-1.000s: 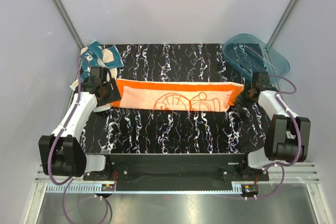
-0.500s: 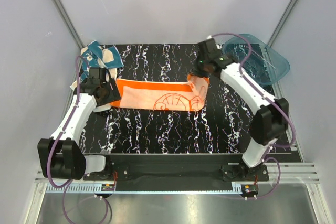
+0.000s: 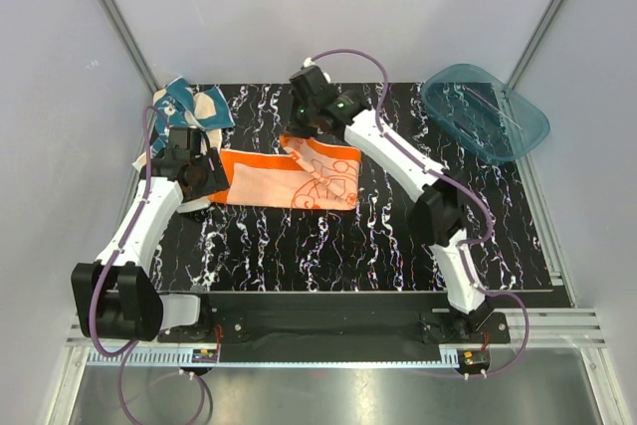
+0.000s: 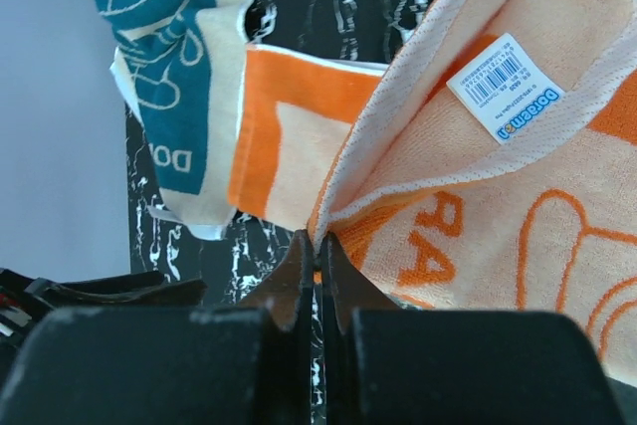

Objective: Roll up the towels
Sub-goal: Fold the towel

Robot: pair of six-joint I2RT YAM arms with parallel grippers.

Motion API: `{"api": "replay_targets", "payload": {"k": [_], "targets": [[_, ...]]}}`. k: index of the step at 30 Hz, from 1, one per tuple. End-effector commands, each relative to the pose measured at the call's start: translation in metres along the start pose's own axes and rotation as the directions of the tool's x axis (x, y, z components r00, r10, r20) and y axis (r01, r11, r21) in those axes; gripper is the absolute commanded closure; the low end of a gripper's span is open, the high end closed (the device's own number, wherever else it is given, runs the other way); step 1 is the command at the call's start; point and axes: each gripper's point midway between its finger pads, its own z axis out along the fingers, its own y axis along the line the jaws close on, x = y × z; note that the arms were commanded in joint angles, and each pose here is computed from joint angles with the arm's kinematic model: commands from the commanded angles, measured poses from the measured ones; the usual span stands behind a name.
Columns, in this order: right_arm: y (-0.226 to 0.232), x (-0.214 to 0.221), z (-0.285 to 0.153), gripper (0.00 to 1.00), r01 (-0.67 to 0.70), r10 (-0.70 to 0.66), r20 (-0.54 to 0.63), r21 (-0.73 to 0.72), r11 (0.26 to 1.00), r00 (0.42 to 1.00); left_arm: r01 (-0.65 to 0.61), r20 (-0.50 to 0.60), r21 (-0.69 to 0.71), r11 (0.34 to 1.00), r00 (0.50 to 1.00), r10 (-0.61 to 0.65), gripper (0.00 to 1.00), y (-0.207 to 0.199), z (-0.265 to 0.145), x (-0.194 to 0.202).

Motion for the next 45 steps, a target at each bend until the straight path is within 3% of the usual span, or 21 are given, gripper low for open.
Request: {"api": "replay_targets", "payload": {"k": [1,28,45], "targets": [[0.036,0.005,-0.004,1.00,0.010,-0.010,0.003,-0.071,0.997,1.000,-0.001,0.050,0.024,1.000,0.999,0.000,0.29,-0.004,-0.006,-0.010],[0.099,0.091,0.067,1.00,0.062,-0.095,-0.092,-0.312,0.948,0.991,0.009,0.057,-0.015,1.000,0.998,-0.008,0.29,0.003,-0.006,-0.011],[0.125,0.130,0.097,1.00,0.013,-0.093,-0.153,-0.457,0.890,0.984,0.020,0.072,-0.071,0.997,0.997,-0.015,0.28,0.013,-0.007,-0.012]]}}
